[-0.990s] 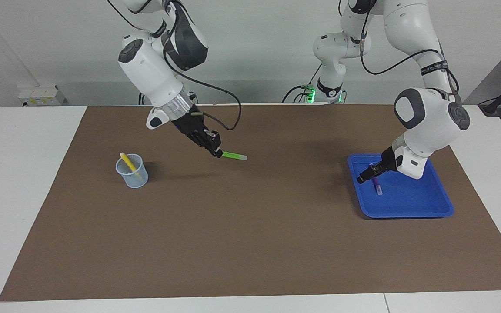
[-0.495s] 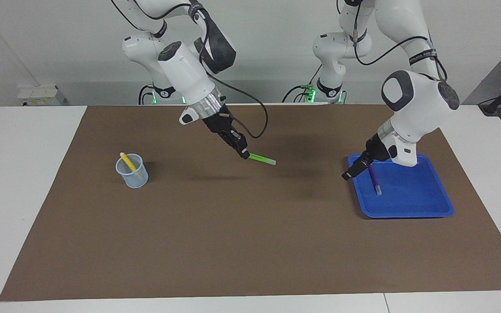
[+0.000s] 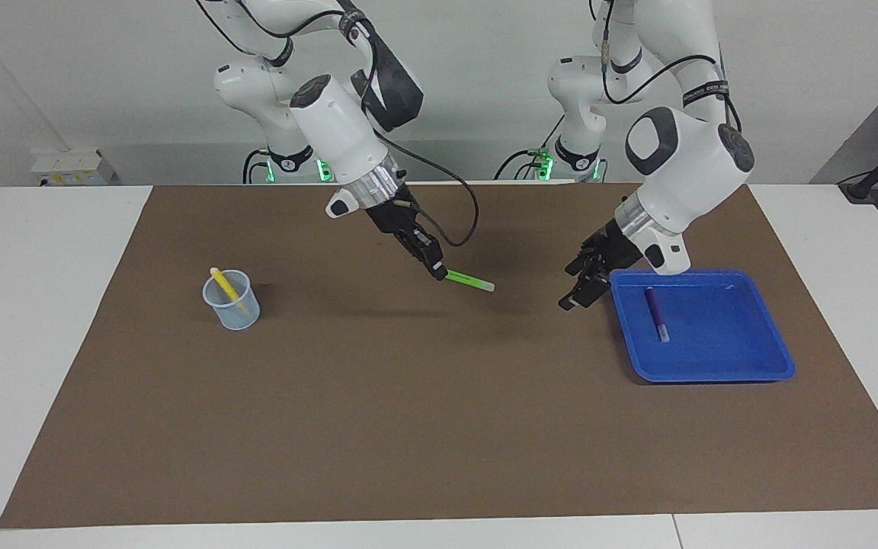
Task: Right arm passes pens to left for tray arrangement
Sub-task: 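Carry the green pen toward the left gripper while the left gripper approaches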
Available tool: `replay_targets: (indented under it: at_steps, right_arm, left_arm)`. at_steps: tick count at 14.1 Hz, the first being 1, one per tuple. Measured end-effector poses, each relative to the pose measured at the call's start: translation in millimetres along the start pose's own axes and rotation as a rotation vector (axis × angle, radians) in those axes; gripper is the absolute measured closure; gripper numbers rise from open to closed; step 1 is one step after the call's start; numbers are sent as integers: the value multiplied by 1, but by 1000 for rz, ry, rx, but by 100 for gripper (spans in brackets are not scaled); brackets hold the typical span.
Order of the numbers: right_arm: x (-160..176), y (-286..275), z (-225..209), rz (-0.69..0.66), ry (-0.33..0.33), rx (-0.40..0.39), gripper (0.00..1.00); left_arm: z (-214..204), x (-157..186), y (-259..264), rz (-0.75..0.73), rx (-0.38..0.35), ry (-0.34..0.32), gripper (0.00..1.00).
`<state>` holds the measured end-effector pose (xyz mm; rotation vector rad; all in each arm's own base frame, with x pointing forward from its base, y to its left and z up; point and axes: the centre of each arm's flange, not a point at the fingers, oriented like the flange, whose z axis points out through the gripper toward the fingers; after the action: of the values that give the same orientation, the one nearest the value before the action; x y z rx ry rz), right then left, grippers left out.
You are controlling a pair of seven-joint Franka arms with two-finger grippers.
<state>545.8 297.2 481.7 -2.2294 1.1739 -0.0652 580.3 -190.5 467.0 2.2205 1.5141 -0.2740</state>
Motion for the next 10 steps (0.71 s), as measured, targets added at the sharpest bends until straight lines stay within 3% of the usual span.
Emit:
replay_targets:
  at_steps: [5, 10]
  right_arm:
    - [-10, -2, 1, 19, -20, 29, 83]
    - [-15, -3, 3, 13, -20, 37, 83]
  left_arm:
    - [31, -67, -10, -240, -161, 18, 2]
    - [53, -99, -20, -371, -281, 6, 0]
